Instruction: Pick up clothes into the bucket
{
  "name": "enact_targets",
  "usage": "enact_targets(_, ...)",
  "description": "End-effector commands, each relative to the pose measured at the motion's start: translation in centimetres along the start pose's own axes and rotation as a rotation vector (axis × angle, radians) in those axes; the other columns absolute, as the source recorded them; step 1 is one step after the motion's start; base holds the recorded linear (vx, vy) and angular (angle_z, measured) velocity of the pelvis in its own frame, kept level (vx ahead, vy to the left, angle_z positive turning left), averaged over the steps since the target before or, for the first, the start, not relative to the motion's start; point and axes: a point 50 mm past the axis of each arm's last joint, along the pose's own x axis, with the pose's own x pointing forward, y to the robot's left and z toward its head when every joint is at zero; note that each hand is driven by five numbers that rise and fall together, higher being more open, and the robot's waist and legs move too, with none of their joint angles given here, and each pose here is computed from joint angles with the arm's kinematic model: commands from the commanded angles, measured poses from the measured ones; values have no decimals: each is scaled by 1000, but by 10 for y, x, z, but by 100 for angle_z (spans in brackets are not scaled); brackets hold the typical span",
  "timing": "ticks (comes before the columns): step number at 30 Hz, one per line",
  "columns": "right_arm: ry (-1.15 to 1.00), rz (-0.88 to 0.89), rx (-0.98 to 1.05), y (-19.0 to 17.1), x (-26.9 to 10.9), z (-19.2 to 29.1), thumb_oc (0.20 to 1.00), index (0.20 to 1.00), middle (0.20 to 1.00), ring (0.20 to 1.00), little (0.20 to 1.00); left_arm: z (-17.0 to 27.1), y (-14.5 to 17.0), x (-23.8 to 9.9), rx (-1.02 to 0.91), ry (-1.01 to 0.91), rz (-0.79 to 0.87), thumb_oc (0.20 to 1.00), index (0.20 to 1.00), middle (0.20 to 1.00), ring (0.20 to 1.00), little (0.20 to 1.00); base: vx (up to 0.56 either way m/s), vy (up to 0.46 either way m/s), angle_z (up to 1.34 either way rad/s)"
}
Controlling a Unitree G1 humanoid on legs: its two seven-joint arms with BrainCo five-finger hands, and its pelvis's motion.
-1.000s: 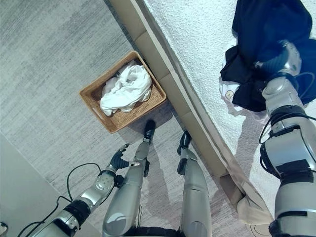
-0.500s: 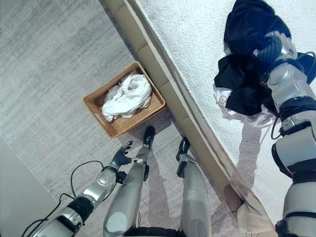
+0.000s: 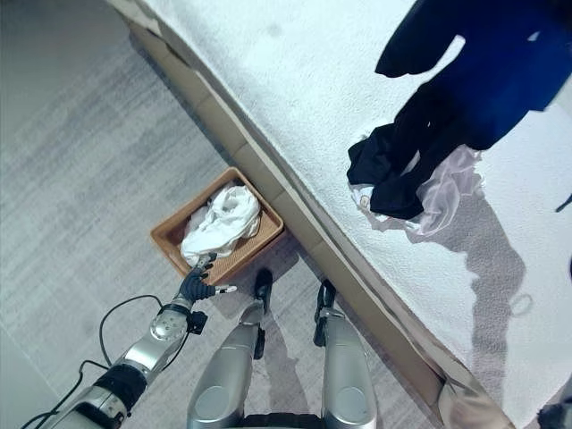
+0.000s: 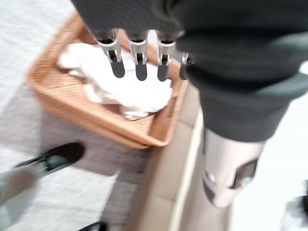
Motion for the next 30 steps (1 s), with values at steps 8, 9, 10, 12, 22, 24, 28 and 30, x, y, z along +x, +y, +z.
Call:
enact_targets(8, -197, 182, 205, 22, -26, 38, 200, 200, 200, 200, 200, 106, 16, -4, -187, -458, -144, 1000, 1000, 1000, 1000, 1000, 58, 6, -12)
enact_targets(9, -204, 228, 230, 28, -31, 40, 200, 200, 200, 200, 200, 123, 15, -5, -186, -521, -177, 1000, 1000, 1000, 1000, 1000, 90, 0, -5)
enact_targets(10, -211, 325, 269, 40, -40, 44, 200, 200, 200, 200, 200, 147, 12, -5, -185, -599, -221, 1000, 1000, 1000, 1000, 1000, 88, 0, -2)
enact_targets(12, -222, 381, 297, 47, -46, 48, 200, 200, 200, 200, 200, 163, 11, -5, -156, -655, -244, 1000, 1000, 1000, 1000, 1000, 77, -1, -4)
enact_targets(22, -303, 814, 326, 82, -89, 69, 200, 200, 200, 200, 200, 240, -19, 5, -19, -833, -409, 1000, 1000, 1000, 1000, 1000, 67, 8, -6)
enact_targets(24, -316, 876, 365, 86, -95, 76, 200, 200, 200, 200, 200, 246, -27, 7, 21, -835, -443, 1000, 1000, 1000, 1000, 1000, 0, 0, 0)
enact_targets(28, -347, 960, 435, 90, -102, 89, 200, 200, 200, 200, 200, 250, -45, 11, 65, -808, -528, 1000, 1000, 1000, 1000, 1000, 17, 6, -3)
enact_targets(30, -362, 972, 464, 90, -104, 95, 200, 200, 200, 200, 200, 251, -57, 11, 62, -789, -583, 1000, 1000, 1000, 1000, 1000, 0, 0, 0)
